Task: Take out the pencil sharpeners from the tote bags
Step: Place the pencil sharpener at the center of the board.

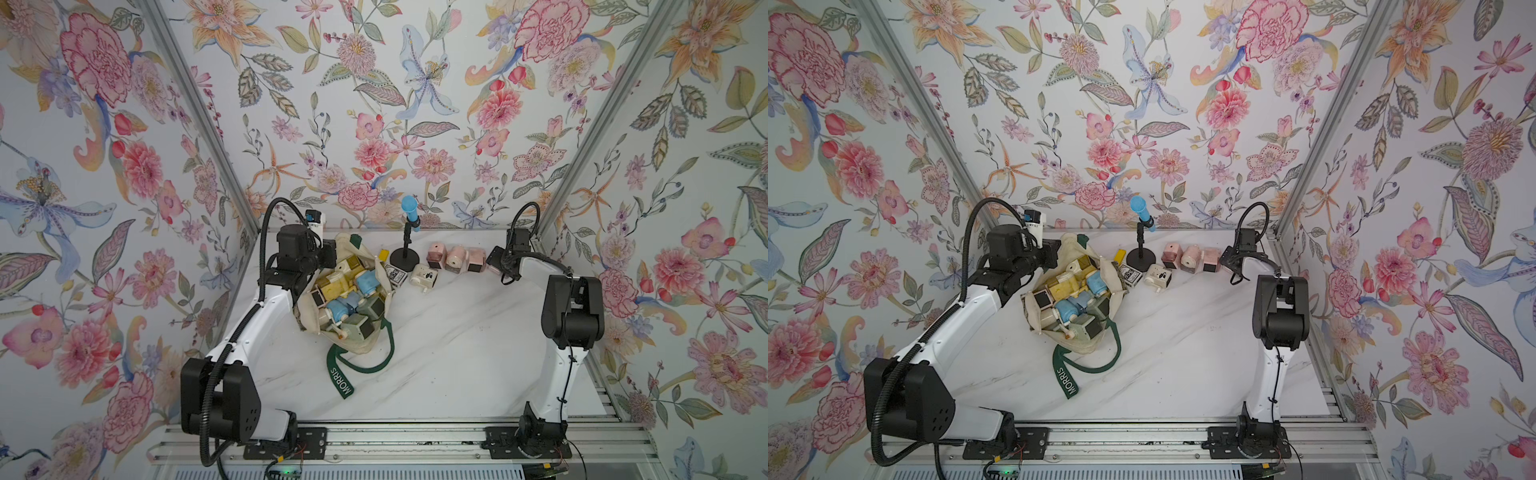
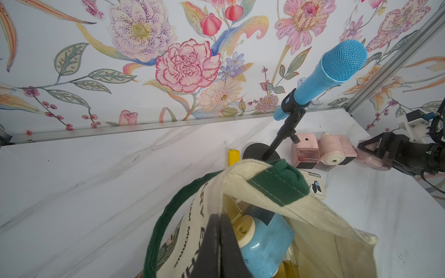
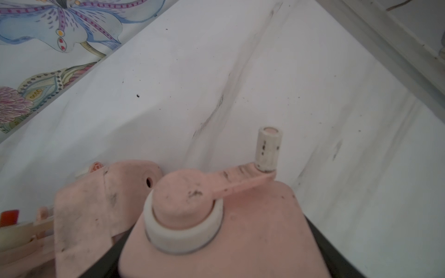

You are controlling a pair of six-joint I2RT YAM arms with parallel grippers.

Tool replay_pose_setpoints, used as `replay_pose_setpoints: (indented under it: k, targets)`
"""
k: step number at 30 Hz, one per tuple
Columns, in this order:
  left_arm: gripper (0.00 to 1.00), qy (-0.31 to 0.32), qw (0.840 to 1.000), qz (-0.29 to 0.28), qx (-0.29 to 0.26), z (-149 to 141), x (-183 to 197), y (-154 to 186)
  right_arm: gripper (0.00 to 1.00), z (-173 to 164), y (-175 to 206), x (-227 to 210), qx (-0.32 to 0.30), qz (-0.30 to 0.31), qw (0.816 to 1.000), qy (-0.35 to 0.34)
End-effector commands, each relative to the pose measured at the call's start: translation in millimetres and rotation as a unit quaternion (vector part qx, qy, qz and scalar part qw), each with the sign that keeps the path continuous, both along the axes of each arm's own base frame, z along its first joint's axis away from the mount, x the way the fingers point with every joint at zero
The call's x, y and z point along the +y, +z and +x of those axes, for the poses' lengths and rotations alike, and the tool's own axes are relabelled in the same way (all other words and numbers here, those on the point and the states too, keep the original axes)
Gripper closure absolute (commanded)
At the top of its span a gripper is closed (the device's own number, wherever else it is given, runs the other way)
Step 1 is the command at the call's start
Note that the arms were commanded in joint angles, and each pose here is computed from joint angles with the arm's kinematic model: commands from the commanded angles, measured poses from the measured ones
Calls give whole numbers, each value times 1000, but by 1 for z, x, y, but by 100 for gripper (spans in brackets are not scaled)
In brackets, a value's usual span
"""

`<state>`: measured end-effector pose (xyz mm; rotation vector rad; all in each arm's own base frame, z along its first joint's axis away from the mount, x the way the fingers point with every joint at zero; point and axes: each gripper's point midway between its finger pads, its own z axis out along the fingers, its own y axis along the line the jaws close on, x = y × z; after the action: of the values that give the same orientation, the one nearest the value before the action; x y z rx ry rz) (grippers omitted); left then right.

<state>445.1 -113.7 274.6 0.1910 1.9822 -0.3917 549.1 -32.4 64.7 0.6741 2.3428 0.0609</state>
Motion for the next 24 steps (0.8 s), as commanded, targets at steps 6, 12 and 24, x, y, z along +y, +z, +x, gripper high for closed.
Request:
replay_pose_setpoints:
  k: [6, 12, 24]
  targets:
    - [100, 2, 999, -3, -39, 1, 2, 26, 4, 9, 1, 16, 11, -16, 999, 39]
    - [100, 2, 999, -3, -38, 2, 1, 25, 0, 5, 14, 17, 6, -19, 999, 46]
    - [100, 2, 999, -4, -37, 2, 1, 25, 1, -24, 129, 54, -110, -44, 991, 64]
